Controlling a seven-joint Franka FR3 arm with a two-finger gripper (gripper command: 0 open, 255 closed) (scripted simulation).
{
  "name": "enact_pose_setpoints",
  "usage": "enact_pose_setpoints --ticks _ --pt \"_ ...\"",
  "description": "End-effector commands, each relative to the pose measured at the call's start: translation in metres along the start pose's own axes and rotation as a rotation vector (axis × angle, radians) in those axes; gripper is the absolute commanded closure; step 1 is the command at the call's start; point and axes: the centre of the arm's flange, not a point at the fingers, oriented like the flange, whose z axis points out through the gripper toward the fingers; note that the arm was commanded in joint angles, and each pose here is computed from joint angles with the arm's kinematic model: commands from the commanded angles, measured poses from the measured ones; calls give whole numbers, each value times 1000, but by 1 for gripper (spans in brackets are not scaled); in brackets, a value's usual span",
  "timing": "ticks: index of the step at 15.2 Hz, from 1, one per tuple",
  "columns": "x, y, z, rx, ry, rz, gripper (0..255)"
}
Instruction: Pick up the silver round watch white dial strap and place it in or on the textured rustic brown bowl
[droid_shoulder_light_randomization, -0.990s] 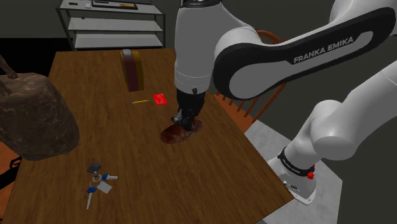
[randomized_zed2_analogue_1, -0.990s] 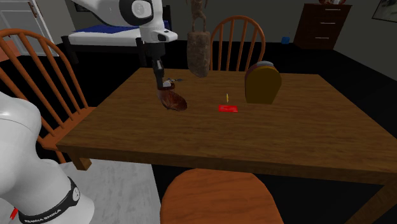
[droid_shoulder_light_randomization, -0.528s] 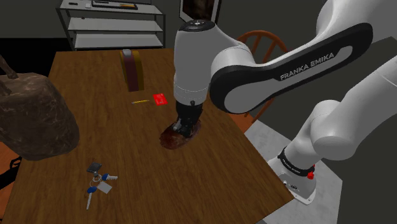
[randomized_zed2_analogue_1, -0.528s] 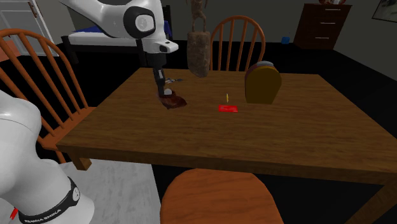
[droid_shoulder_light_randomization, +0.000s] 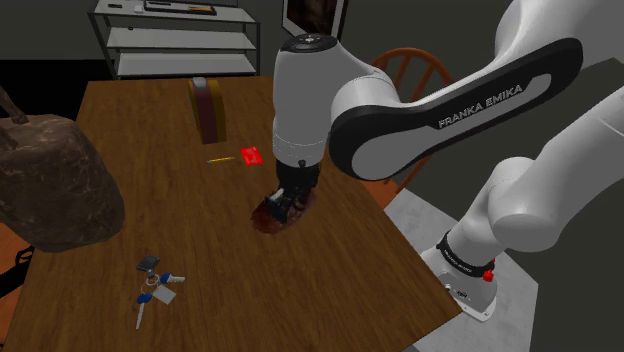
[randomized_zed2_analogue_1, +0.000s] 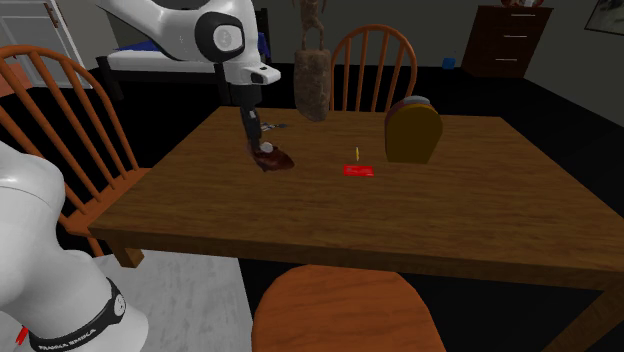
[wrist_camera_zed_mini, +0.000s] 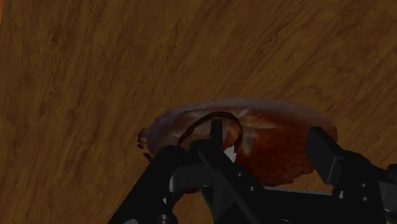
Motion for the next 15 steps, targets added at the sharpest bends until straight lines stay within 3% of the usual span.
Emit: enact_pose_setpoints --ticks 1,4,8,15 --pt "0 0 0 0 0 0 0" --pt "0 0 0 0 0 0 0" --pt "0 0 -50 0 0 0 0" --pt "0 0 -50 0 0 0 0"
